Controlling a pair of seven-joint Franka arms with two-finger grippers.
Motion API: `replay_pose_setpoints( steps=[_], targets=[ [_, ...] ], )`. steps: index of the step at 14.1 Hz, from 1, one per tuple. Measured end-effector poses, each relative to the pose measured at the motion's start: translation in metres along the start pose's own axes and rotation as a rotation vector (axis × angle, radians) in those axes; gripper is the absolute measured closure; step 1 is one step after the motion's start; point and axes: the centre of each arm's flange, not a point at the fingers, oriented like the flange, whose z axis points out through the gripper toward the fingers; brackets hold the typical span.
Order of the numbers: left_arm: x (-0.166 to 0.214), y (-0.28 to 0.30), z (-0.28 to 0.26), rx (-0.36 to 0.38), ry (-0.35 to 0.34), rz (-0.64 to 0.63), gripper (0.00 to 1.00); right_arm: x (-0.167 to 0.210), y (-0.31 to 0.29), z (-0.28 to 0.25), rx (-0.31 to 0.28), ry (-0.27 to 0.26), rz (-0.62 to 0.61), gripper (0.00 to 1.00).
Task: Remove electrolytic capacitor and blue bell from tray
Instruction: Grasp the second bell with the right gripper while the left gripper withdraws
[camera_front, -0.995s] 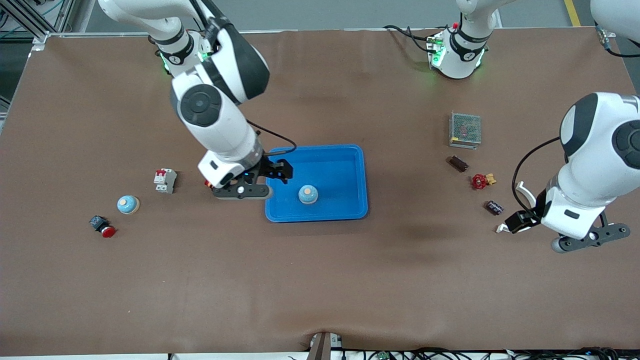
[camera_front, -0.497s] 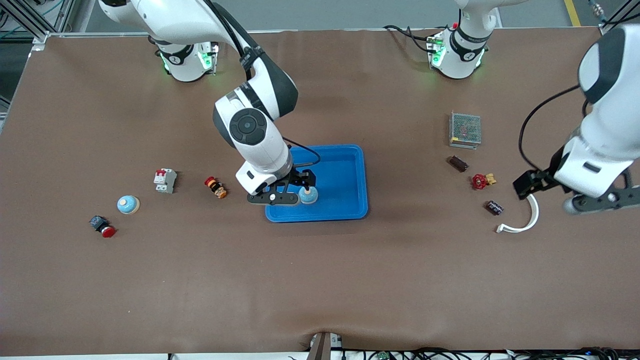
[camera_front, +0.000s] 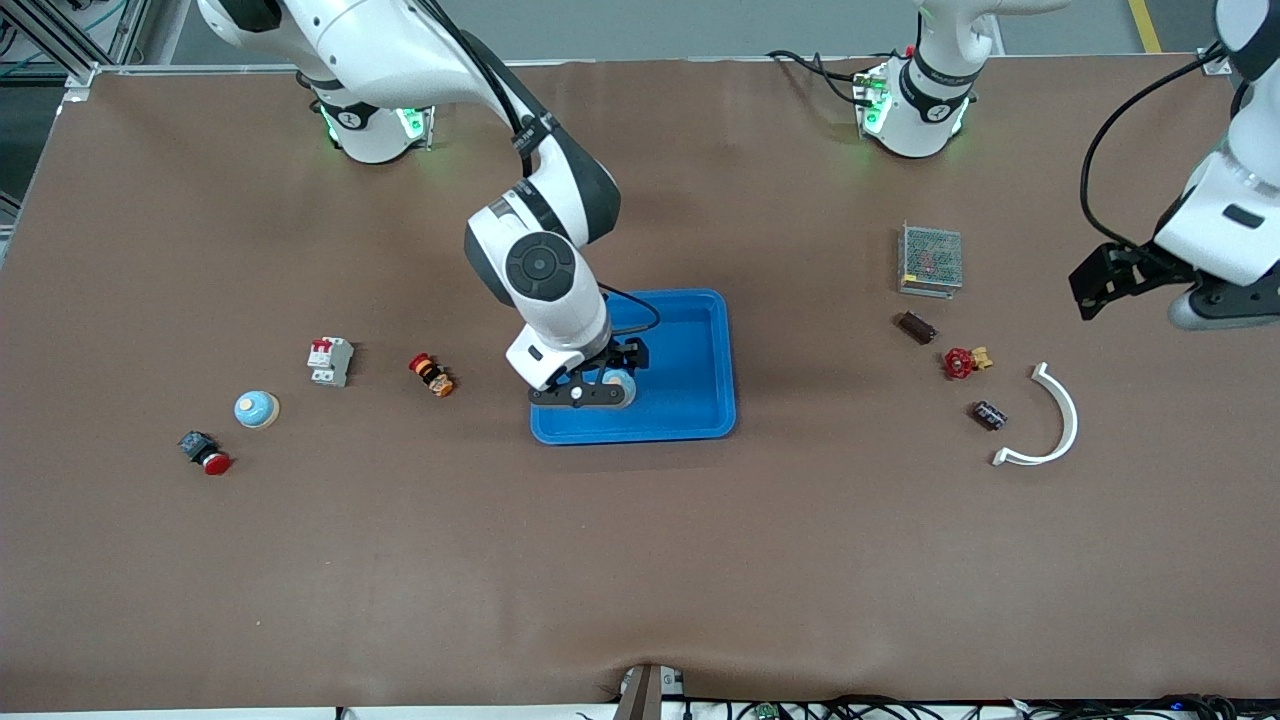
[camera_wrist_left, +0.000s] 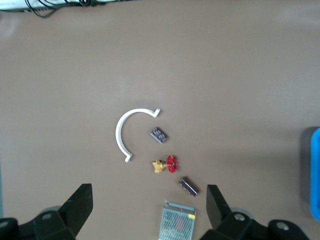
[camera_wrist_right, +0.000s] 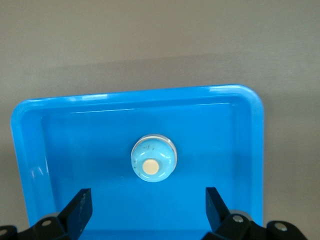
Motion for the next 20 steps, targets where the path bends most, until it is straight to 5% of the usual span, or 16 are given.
replay_pose_setpoints(
  steps=[8,20],
  targets=[
    [-0.037,-0.012,-0.018,-0.025,-0.021,0.028,0.00,-0.006,-0.007,0.051,-0.021,0.009,-0.028,0.00],
    [-0.039,-0.025,-0.011,-0.071,-0.040,0.002,0.00,-0.018,-0.013,0.112,-0.059,0.033,-0.089,0.00]
  ],
)
